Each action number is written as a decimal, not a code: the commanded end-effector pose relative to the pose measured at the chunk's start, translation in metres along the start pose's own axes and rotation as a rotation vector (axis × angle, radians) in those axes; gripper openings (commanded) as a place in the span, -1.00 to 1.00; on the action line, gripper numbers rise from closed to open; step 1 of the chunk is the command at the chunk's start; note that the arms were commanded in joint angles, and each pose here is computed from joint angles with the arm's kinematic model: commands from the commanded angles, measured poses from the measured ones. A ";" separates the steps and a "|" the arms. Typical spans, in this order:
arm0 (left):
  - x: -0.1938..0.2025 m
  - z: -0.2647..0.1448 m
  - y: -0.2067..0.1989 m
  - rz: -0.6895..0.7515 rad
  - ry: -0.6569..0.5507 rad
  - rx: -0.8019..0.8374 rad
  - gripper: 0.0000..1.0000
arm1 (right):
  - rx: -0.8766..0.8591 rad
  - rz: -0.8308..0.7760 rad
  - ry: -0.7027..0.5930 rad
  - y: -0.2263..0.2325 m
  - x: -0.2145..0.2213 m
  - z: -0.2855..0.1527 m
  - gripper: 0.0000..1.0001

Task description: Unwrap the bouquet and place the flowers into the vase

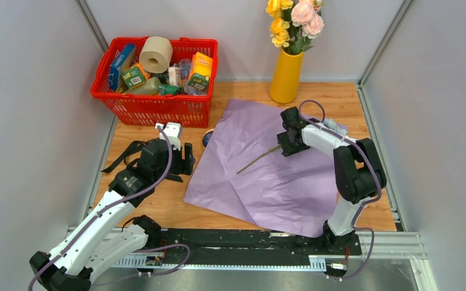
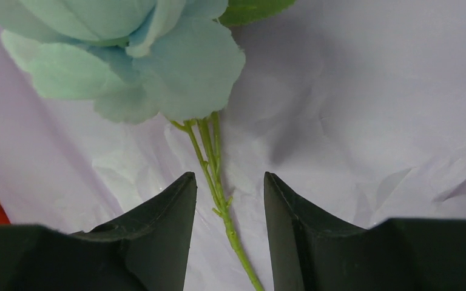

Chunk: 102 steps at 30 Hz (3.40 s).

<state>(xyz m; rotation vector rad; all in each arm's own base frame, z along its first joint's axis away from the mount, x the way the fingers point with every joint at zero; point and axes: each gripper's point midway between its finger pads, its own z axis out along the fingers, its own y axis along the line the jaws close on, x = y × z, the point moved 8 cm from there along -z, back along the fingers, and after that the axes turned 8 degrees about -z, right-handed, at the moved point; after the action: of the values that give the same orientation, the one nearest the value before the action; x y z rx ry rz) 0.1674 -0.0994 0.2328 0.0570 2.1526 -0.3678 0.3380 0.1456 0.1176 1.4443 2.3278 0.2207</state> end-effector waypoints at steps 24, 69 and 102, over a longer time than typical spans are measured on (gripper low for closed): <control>-0.015 -0.008 -0.005 0.003 -0.062 0.030 0.54 | 0.080 0.077 0.006 0.016 -0.002 0.029 -0.25; -0.014 -0.008 -0.006 0.005 -0.061 0.040 0.54 | -1.252 -0.844 -1.691 0.150 -0.135 -0.327 -1.00; -0.014 -0.006 -0.005 0.008 -0.055 0.032 0.54 | -1.102 -0.701 -1.498 0.224 -0.178 -0.248 -1.00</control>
<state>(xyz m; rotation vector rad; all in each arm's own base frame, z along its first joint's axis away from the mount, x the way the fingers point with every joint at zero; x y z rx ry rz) 0.1660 -0.0992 0.2347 0.0589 2.1437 -0.3794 0.4840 0.1084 0.4579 -0.0330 0.9240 0.1026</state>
